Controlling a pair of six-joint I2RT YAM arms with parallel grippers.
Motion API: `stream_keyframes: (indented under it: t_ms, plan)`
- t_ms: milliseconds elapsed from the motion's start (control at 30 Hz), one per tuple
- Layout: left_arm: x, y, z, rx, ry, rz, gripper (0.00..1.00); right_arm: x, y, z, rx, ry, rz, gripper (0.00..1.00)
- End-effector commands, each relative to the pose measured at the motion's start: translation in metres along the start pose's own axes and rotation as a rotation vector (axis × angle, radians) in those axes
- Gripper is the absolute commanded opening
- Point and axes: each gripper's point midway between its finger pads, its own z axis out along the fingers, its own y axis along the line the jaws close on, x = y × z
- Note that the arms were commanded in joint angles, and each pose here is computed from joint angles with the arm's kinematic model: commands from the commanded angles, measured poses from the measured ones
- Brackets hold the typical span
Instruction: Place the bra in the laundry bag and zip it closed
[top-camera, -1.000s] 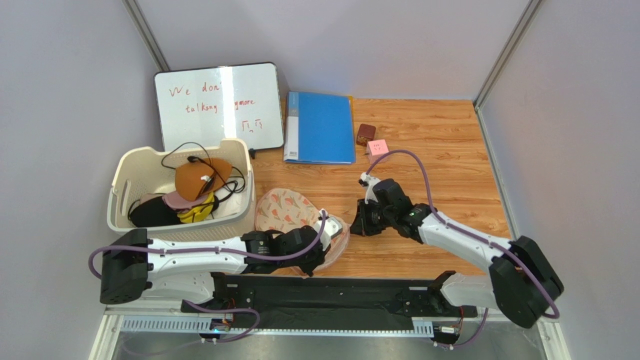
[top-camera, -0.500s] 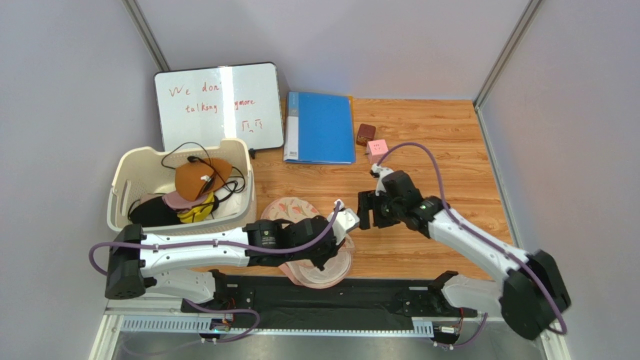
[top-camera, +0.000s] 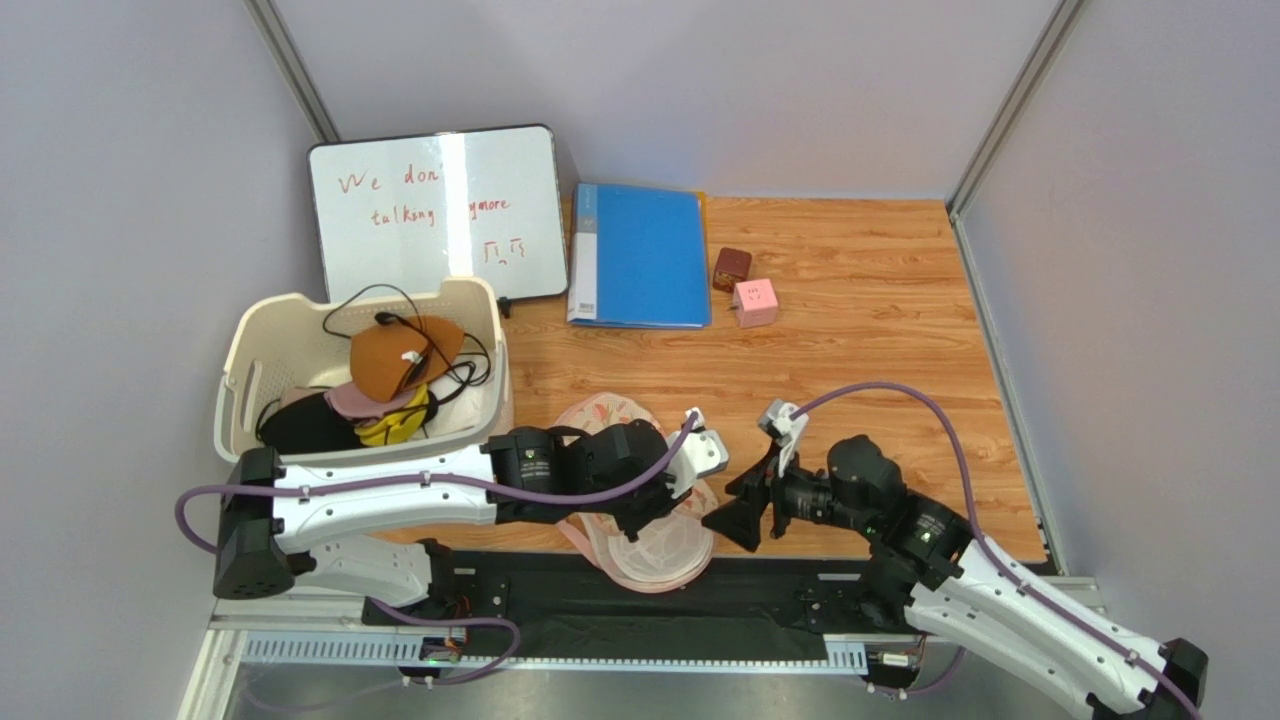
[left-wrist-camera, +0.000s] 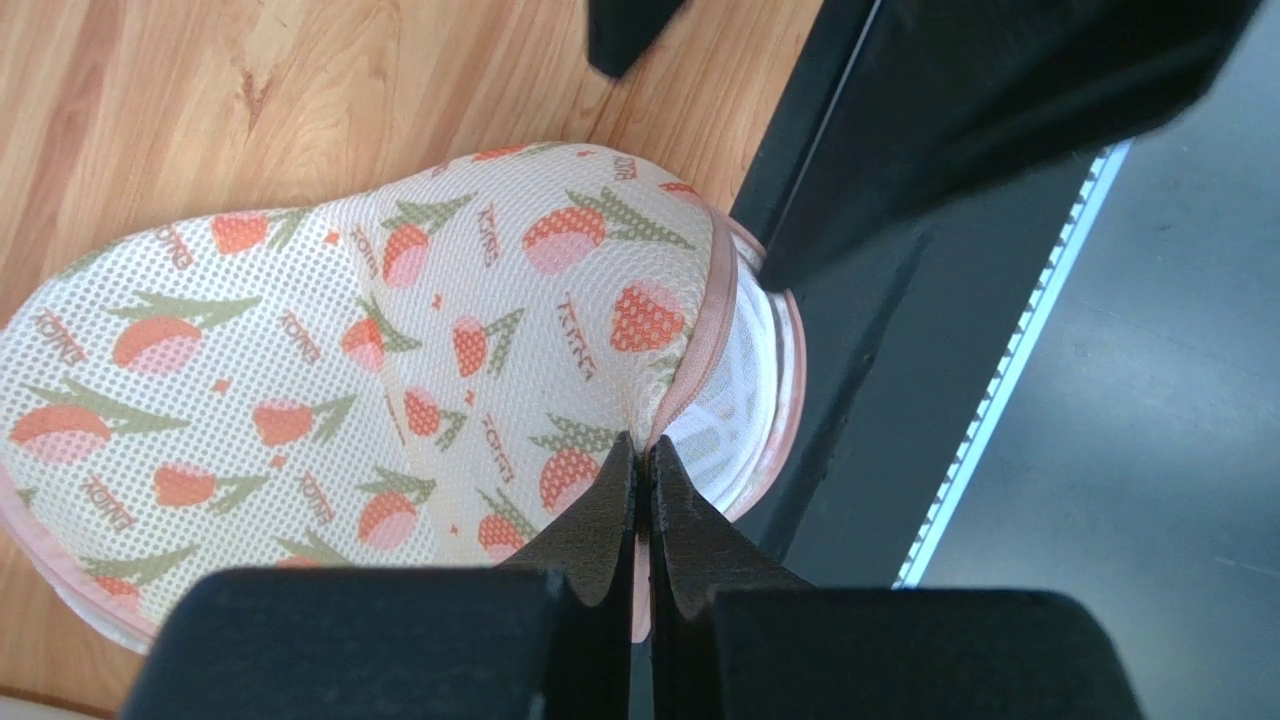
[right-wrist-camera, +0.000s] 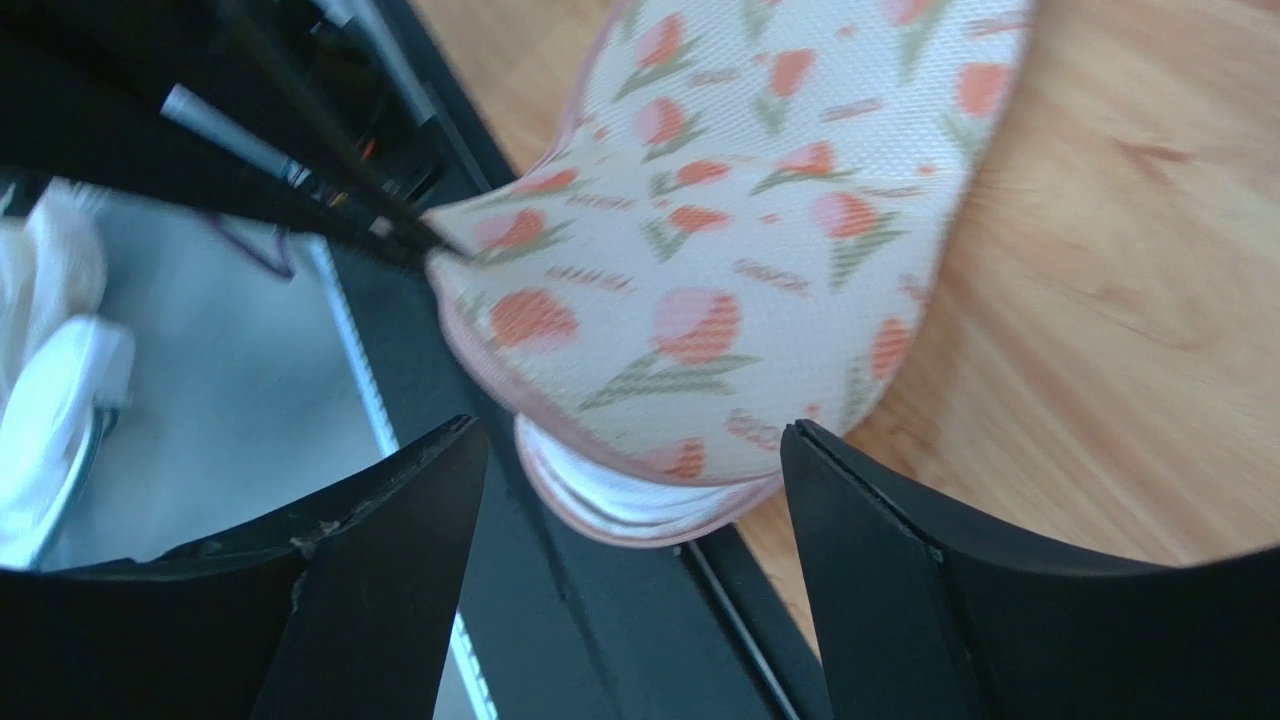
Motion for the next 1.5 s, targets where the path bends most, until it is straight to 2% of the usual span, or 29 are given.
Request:
stream_keyframes:
  t_ms: [0,167,267,300,333,367,400,433,467,500,567,600,633,667,700,733,767,900,933,1000,1067,1300,1400,1467]
  plan:
    - [-0.009,-0.007,-0.019,0.071,-0.047,0.05,0.0,-0.01,0.026,0.015,-0.105,-0.056,-0.152,0.78]
    - [-0.008,-0.017,-0.021,0.123,-0.068,0.035,0.0,-0.022,0.031,0.041,-0.108,-0.107,-0.27,0.79]
    - [-0.008,-0.022,-0.025,0.152,-0.087,0.015,0.0,-0.036,0.017,0.052,-0.015,-0.137,-0.29,0.71]
    - [-0.009,-0.016,-0.025,0.119,-0.094,-0.002,0.01,-0.041,0.014,0.053,0.01,-0.153,-0.279,0.6]
    - [-0.011,-0.011,-0.029,0.088,-0.109,-0.019,0.13,-0.045,0.013,0.053,0.02,-0.171,-0.26,0.49]
    - [-0.009,-0.008,-0.032,0.067,-0.107,-0.066,0.23,-0.052,0.008,0.052,0.059,-0.205,-0.234,0.32]
    - [-0.014,0.007,-0.037,-0.023,-0.135,-0.101,0.34,-0.056,-0.002,0.05,0.124,-0.228,-0.191,0.01]
    - [-0.022,0.014,-0.051,-0.052,-0.193,-0.143,0.47,-0.06,-0.007,0.048,0.165,-0.25,-0.092,0.0]
    - [-0.03,0.018,-0.06,-0.073,-0.247,-0.196,0.51,-0.054,-0.026,0.043,0.276,-0.228,-0.044,0.0]
    - [-0.034,0.027,-0.067,-0.124,-0.304,-0.304,0.61,-0.053,-0.034,0.04,0.325,-0.231,0.021,0.0]
    - [-0.054,0.028,-0.089,-0.095,-0.46,-0.436,0.64,-0.039,-0.049,0.033,0.413,-0.224,0.21,0.0]
    - [-0.049,0.029,-0.085,-0.091,-0.478,-0.537,0.64,-0.035,-0.056,0.03,0.439,-0.235,0.292,0.0]
    - [-0.051,0.03,-0.088,-0.084,-0.508,-0.584,0.69,-0.033,-0.056,0.028,0.432,-0.25,0.357,0.0]
    - [-0.044,0.032,-0.084,-0.101,-0.495,-0.626,0.73,-0.02,-0.061,0.026,0.461,-0.238,0.493,0.0]
    - [-0.036,0.043,-0.082,-0.17,-0.484,-0.697,0.76,-0.013,-0.067,0.023,0.493,-0.234,0.555,0.0]
    - [-0.009,0.05,-0.072,-0.252,-0.387,-0.826,0.79,-0.01,-0.068,0.019,0.5,-0.241,0.606,0.0]
    - [-0.003,0.053,-0.071,-0.288,-0.366,-0.891,0.8,0.001,-0.072,0.017,0.52,-0.225,0.648,0.0]
    - [0.023,0.046,-0.052,-0.349,-0.246,-1.162,0.88,0.001,-0.075,0.009,0.506,-0.279,0.676,0.0]
    - [0.027,0.045,-0.047,-0.367,-0.239,-1.305,0.97,-0.001,-0.074,0.008,0.498,-0.289,0.673,0.0]
    - [0.031,0.043,-0.039,-0.352,-0.242,-1.385,1.0,-0.002,-0.074,0.007,0.492,-0.291,0.658,0.0]
    - [0.029,0.044,-0.036,-0.347,-0.278,-1.521,1.0,-0.001,-0.073,0.007,0.486,-0.283,0.644,0.0]
    - [0.038,0.068,-0.023,-0.389,-0.439,-1.791,1.0,-0.008,-0.066,0.006,0.457,-0.273,0.601,0.0]
    - [0.044,0.084,-0.021,-0.437,-0.497,-1.837,1.0,-0.008,-0.064,0.005,0.447,-0.269,0.593,0.0]
    - [0.036,0.094,-0.017,-0.412,-0.533,-1.862,1.0,-0.005,-0.063,0.006,0.437,-0.262,0.594,0.0]
